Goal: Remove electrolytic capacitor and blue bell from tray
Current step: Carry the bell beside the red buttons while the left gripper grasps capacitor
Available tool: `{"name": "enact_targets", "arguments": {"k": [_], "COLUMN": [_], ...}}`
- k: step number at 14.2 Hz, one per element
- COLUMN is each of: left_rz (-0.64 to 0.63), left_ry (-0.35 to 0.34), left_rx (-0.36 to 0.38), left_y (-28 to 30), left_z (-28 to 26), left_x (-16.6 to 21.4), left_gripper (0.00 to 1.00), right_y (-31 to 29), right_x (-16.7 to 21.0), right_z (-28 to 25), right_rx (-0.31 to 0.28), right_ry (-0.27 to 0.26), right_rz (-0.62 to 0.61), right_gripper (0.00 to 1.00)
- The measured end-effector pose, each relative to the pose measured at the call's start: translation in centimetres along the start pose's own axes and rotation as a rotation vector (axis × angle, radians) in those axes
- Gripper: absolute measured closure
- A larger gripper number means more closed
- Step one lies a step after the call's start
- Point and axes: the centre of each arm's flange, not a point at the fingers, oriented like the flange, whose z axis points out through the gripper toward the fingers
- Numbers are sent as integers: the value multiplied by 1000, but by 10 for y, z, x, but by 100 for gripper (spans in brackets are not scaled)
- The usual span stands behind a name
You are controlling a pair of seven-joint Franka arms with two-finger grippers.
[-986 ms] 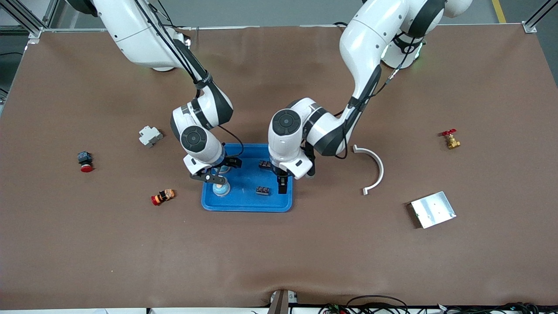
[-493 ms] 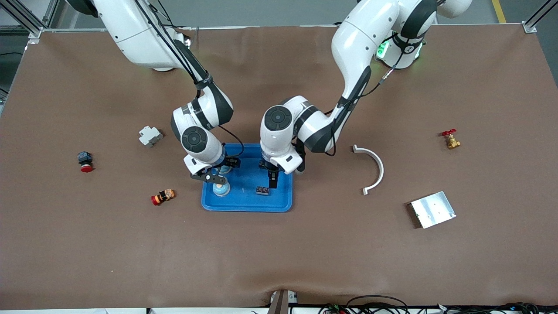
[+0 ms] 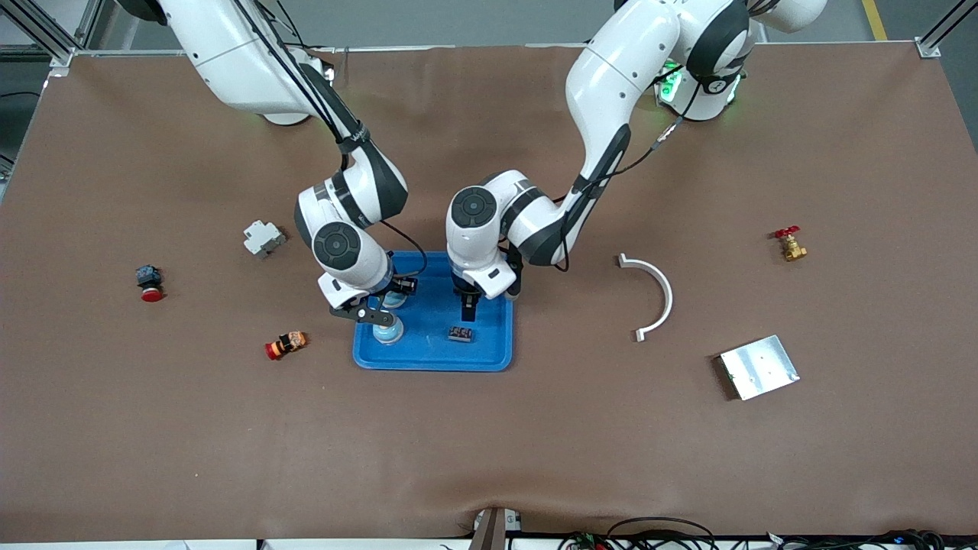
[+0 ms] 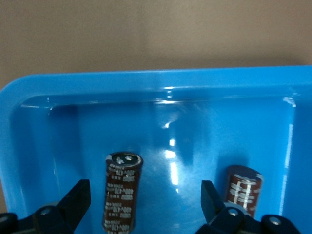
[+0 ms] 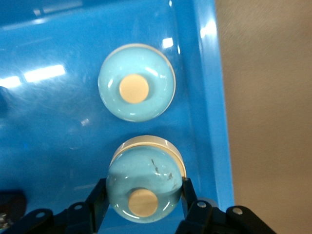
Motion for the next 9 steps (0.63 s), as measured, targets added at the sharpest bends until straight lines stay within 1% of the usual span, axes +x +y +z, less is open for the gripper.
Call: {"name": "enact_targets", "arguments": {"k": [2,4,5,6,7,9], "left_rz": [4,8,11,13,15,18], "left_ry": [7,11,11,12,11,8], "left_rx": [8,13,15,16,17,15], "left_y": [-4,-8,-10,-11,-13,-14], "left_z": [7,13,14,15,15,14], "left_x": [0,-2,-3,-4,-6,-9], "left_gripper": [0,0,0,5,5,24], "right_y": [10,38,61,86,116,180], "right_x": [7,22,33,45,59,86], "right_z": [-19,-41,-52,-61,-68,-77], "right_rx": [5,-2,-10,-19,-25,-35], "right_ry": [6,-9,-21,-32,-38,-40], "right_rz": [-14,-54,-76,-102,-133,-216], "right_gripper": [36,36,36,36,36,36]}}
